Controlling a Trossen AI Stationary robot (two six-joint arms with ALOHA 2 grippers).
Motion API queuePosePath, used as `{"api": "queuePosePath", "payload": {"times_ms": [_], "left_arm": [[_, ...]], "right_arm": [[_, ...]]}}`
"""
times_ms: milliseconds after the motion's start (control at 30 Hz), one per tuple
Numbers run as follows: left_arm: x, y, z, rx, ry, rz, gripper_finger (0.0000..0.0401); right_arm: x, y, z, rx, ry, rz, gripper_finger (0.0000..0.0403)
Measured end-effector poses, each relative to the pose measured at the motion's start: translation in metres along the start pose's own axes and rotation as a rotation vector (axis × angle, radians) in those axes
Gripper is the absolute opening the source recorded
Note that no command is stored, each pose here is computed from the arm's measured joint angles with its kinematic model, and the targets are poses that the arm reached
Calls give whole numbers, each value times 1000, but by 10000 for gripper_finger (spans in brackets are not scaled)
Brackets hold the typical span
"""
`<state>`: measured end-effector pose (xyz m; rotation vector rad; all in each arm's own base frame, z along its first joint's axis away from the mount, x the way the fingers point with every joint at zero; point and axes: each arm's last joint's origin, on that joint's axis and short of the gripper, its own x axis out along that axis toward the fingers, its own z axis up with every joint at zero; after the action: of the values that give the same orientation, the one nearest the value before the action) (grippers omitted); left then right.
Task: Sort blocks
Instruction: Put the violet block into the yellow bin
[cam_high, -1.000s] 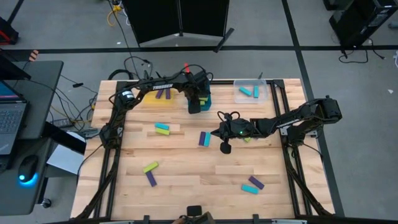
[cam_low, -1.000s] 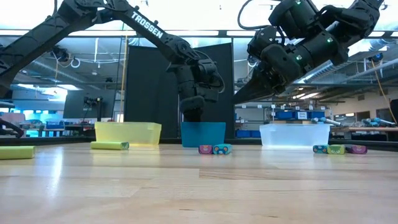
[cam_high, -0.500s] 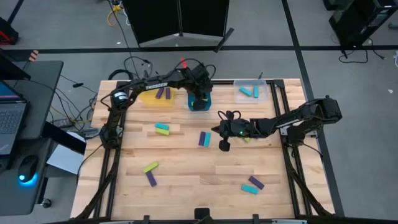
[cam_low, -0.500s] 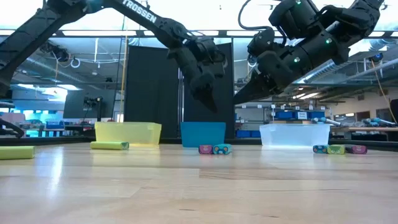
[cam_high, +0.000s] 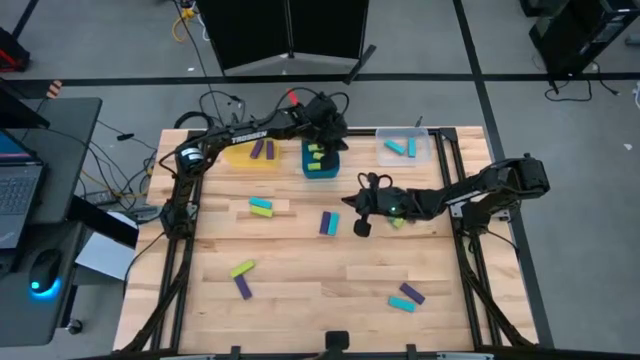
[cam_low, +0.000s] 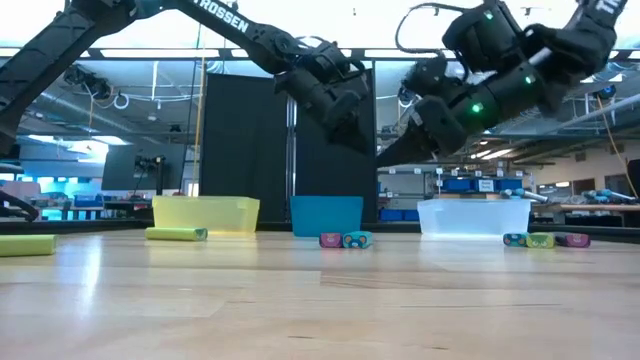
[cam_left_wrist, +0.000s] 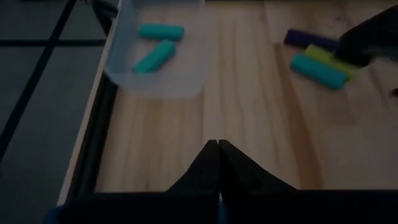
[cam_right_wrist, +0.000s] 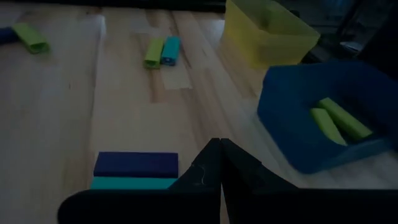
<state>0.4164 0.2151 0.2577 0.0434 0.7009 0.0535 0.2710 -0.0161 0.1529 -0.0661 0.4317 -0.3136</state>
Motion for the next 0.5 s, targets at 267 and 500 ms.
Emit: {"api": "queuePosePath", "payload": {"times_ms": [267, 500], "left_arm": [[-1, 3, 10, 8, -115, -5, 3], [-2, 4, 15, 11, -166, 3, 2]], "right_arm": [[-9, -6, -21, 51, -38, 7, 12], [-8, -7, -22, 123, -28, 33, 33]]}}
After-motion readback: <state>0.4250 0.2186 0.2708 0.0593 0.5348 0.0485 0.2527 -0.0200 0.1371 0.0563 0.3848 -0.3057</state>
